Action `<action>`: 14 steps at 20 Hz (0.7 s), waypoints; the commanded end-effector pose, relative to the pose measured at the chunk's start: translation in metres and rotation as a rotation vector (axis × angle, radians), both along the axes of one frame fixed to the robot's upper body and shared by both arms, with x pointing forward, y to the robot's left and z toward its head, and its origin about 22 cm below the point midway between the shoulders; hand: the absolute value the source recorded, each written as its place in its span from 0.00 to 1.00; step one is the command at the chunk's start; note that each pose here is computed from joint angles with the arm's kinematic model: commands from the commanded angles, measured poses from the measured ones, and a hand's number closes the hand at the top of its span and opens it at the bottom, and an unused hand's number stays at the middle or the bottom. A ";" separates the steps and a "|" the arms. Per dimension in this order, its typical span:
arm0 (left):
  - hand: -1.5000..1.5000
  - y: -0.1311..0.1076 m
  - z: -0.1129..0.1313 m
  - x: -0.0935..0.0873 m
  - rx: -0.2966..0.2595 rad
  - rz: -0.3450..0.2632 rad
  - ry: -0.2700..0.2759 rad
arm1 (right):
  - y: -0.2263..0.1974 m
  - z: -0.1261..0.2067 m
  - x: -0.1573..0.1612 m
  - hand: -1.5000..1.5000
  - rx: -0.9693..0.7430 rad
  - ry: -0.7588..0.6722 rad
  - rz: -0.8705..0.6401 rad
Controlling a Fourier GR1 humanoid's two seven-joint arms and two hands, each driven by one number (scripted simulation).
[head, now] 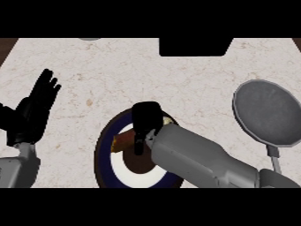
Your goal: Pick the sweet potato from the plate and place it in the pan
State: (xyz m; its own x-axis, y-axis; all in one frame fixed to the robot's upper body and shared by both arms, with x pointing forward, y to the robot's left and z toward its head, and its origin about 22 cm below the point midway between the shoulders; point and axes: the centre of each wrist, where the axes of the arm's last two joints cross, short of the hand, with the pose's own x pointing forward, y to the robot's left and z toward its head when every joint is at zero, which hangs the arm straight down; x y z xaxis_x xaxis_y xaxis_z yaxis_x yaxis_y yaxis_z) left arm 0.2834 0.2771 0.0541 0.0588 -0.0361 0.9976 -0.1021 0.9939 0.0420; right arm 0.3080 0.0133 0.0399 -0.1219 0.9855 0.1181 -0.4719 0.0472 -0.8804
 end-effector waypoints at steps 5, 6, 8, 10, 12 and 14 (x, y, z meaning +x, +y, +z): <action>0.50 0.005 0.003 -0.005 0.011 0.024 0.015 | -0.016 0.038 0.004 1.00 0.006 -0.369 -0.285; 0.50 0.004 0.012 -0.002 0.000 0.012 -0.003 | -0.023 0.032 0.001 1.00 -0.024 -0.424 -0.274; 0.50 0.011 0.001 -0.010 -0.007 0.034 0.024 | -0.015 0.070 0.003 1.00 -0.032 -0.549 -0.264; 0.50 0.000 -0.007 -0.011 -0.018 0.047 0.036 | -0.018 0.095 0.004 1.00 -0.037 -0.645 -0.274; 0.50 -0.006 -0.010 -0.013 -0.004 0.035 0.012 | -0.017 0.119 0.000 1.00 -0.033 -0.702 -0.294; 0.50 0.007 0.003 -0.001 -0.012 0.068 0.023 | -0.024 0.146 -0.009 1.00 -0.035 -0.707 -0.282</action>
